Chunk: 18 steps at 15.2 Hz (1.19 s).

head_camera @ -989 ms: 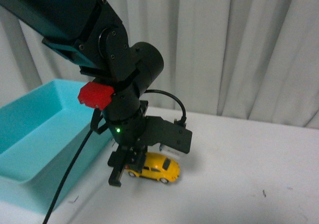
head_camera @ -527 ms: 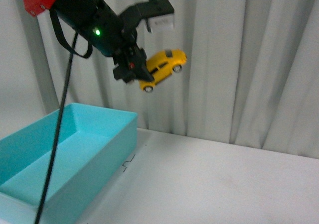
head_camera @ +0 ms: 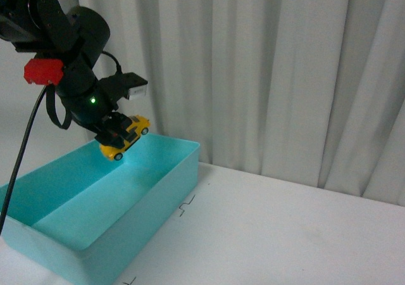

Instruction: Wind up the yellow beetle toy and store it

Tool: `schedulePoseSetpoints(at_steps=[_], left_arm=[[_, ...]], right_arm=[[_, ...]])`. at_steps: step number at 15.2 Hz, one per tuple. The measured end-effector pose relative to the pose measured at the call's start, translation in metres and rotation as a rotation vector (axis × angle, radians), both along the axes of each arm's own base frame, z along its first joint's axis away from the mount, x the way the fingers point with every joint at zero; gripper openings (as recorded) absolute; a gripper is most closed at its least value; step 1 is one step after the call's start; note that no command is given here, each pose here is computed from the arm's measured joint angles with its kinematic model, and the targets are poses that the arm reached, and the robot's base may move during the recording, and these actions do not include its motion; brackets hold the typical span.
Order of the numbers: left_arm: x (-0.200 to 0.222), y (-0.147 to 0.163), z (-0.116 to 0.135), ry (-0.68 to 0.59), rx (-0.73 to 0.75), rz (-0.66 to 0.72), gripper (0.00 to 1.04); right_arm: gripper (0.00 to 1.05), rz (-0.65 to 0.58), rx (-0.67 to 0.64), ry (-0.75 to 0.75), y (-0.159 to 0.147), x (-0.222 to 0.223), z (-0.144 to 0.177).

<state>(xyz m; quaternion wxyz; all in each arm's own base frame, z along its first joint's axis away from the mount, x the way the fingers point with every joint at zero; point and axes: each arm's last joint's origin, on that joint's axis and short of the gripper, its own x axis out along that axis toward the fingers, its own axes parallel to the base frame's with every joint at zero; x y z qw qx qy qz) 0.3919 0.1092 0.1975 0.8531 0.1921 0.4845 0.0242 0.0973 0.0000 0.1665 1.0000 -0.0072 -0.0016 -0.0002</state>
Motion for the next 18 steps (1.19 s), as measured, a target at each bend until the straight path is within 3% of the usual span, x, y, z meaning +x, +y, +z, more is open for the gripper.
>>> schedulePoseSetpoints(at_steps=[6, 10, 14, 16, 18], left_arm=[[0.001, 0.014, -0.068, 0.153, -0.005, 0.114, 0.35], [0.003, 0.014, -0.091, 0.199, -0.012, 0.136, 0.35], [0.004, 0.008, -0.093, 0.197, -0.063, 0.121, 0.74], [0.005, 0.006, -0.077, 0.113, -0.143, 0.110, 0.98], [-0.004, 0.004, -0.037, -0.046, -0.189, 0.069, 0.98]], right_arm=[[0.98, 0.000, 0.000, 0.000, 0.000, 0.000, 0.000], [0.98, 0.000, 0.000, 0.000, 0.000, 0.000, 0.000], [0.98, 0.000, 0.000, 0.000, 0.000, 0.000, 0.000], [0.98, 0.000, 0.000, 0.000, 0.000, 0.000, 0.000], [0.98, 0.000, 0.000, 0.000, 0.000, 0.000, 0.000]])
